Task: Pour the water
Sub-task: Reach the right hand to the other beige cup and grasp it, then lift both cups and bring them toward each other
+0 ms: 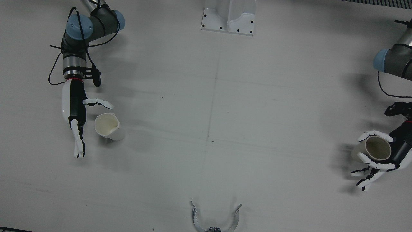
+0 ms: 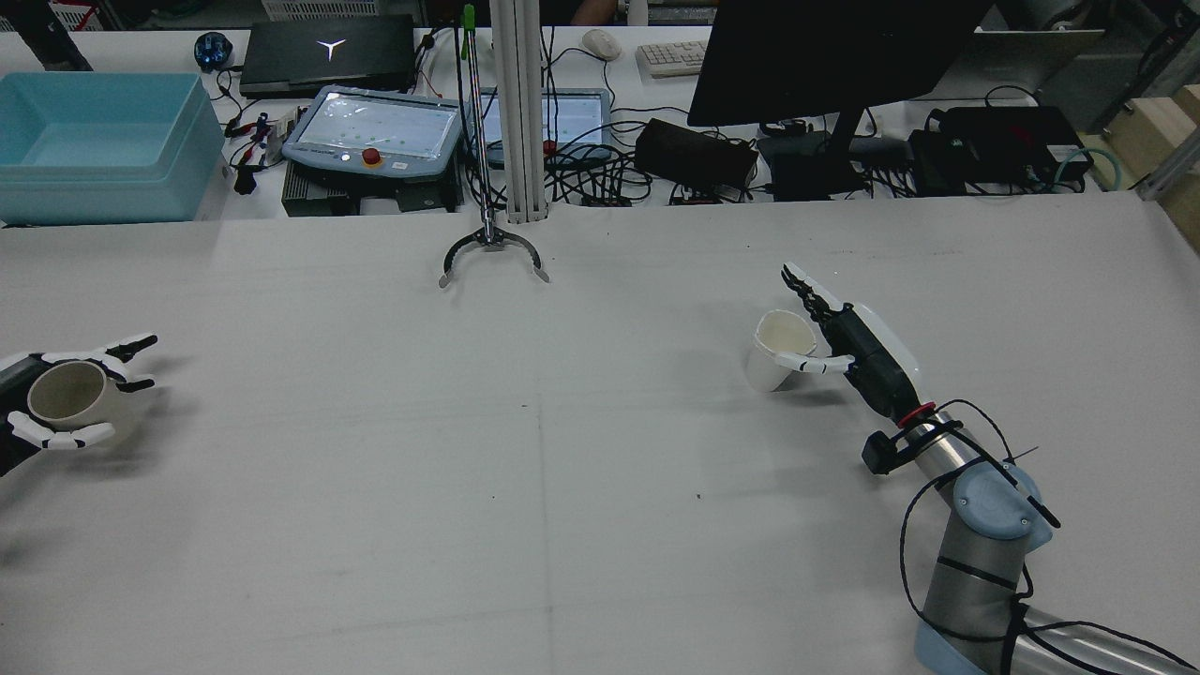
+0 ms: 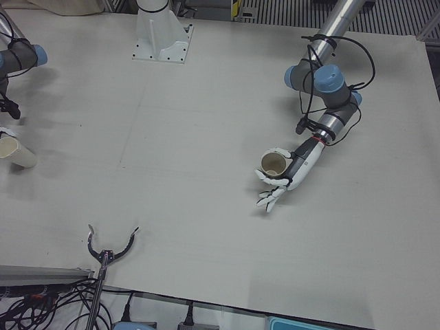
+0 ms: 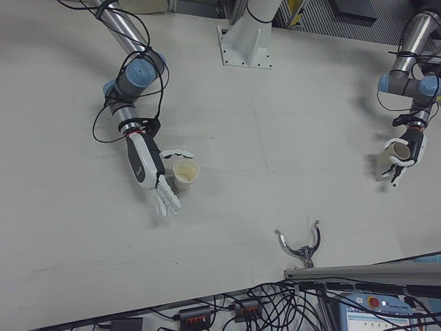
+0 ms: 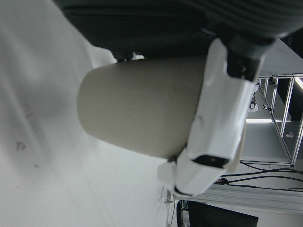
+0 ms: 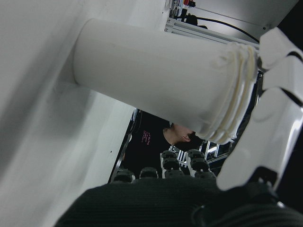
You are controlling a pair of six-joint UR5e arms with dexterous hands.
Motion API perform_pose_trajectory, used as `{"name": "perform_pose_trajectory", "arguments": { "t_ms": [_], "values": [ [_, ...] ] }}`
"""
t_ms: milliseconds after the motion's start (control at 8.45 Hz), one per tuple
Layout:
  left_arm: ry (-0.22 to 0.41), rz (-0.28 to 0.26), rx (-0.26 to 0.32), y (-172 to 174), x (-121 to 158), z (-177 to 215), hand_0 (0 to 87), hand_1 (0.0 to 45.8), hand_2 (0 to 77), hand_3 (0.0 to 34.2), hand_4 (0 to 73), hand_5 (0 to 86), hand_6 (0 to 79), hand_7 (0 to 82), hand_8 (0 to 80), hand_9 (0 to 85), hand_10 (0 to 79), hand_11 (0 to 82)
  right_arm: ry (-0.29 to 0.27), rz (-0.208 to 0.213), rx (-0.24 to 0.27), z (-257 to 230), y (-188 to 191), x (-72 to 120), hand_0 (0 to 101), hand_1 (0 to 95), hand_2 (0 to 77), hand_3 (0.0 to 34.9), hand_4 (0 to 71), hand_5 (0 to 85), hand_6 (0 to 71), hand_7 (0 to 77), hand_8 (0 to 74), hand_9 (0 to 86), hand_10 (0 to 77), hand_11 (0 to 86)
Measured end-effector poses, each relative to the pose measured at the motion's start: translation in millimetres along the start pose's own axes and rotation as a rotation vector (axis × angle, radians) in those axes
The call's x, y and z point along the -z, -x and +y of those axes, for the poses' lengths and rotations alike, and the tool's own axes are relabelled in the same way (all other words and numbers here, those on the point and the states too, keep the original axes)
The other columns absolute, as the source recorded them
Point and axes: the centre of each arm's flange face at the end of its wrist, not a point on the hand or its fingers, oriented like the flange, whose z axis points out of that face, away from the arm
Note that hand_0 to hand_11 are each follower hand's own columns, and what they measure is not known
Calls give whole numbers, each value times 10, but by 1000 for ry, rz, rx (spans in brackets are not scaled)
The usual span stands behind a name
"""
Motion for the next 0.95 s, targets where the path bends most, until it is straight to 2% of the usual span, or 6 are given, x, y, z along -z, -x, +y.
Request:
{"name": "perform_pose_trajectory", "arguments": {
  "t_ms": [118,237,710,828,947],
  "values": [
    [-4,-2,-2,8,15,-34,800,213,404,0,605,262,125,109,38,5,120,213,2,2,1,18,-29,-15,459,142,202,7,22,49,120,38,5,5,5,11],
    [-7,-3,-3,12,25,-59,803,213,404,0,605,262,136,109,38,5,120,213,5,6,0,45,-62,-22,459,142,207,7,38,49,136,60,38,5,5,11],
    [-9,-3,-4,16,34,-83,804,213,404,0,605,262,136,109,49,5,120,213,17,21,-6,156,-190,-27,460,142,207,13,38,49,131,71,38,5,0,11],
    [-11,-3,-4,13,40,-89,804,213,404,0,605,262,136,109,49,5,120,213,18,23,-8,165,-205,-23,460,142,213,0,49,71,180,104,38,5,5,11],
    [-11,-2,-5,8,43,-92,804,213,404,0,605,262,136,109,49,5,120,213,19,23,-9,171,-210,-22,460,142,213,0,49,71,180,104,71,11,5,11]
  ]
}}
